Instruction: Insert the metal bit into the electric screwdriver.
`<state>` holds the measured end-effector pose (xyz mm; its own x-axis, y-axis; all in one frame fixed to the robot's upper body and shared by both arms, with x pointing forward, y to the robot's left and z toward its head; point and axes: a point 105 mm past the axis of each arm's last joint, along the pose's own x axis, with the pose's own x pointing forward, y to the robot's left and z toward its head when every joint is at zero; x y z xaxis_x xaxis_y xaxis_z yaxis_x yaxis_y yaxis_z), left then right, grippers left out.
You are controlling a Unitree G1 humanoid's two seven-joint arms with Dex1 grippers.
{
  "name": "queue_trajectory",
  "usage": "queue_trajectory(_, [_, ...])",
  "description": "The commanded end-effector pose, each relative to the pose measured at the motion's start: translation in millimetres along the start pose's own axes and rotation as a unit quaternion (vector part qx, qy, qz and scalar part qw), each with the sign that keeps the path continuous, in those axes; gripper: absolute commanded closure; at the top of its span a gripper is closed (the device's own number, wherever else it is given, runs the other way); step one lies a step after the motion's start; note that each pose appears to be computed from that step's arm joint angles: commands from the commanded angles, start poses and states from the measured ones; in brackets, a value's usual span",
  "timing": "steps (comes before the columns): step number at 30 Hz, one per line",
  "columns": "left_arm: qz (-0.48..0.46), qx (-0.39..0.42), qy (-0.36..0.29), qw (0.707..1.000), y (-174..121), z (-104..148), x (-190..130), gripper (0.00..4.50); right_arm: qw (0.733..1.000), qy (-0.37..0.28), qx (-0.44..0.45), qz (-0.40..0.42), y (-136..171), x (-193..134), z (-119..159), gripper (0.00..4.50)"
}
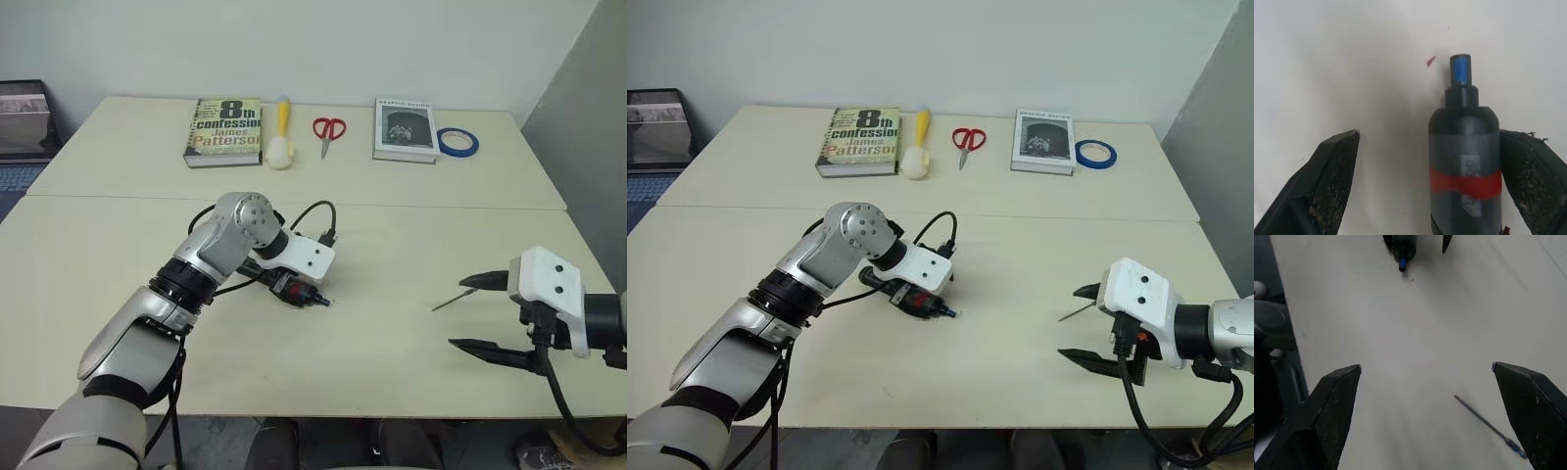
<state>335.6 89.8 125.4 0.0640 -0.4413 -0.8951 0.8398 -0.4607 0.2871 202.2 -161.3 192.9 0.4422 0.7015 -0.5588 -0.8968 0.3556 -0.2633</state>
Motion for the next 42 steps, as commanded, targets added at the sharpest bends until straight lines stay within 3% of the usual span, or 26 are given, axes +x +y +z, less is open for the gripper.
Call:
queue_trajectory(1, [0.005, 0.004, 0.002, 1.0, -2.5, 1.5, -4.9, 0.03, 0.999, -0.028, -0.02, 0.006, 1.1, -1.4, 9.8, 0.0])
queue_trajectory(7, [-0.001, -0.002, 0.002, 1.0, -6.7, 0.1, -1.4, 0.03, 0.996, -0.085, -0.033, -0.007, -6.6, -18.1, 22.0, 0.0])
queue_trajectory(26, [-0.005, -0.002, 0.007, 1.0, -6.5, -1.2, -1.9, 0.03, 0.996, -0.083, -0.032, -0.005, -1.0, -25.8, 16.7, 0.0])
queue_trajectory(42, [-0.009, -0.006, 0.011, 1.0, -10.5, -6.0, 0.2, 0.03, 0.991, -0.125, -0.042, -0.012, -5.1, -29.7, 27.3, 0.0])
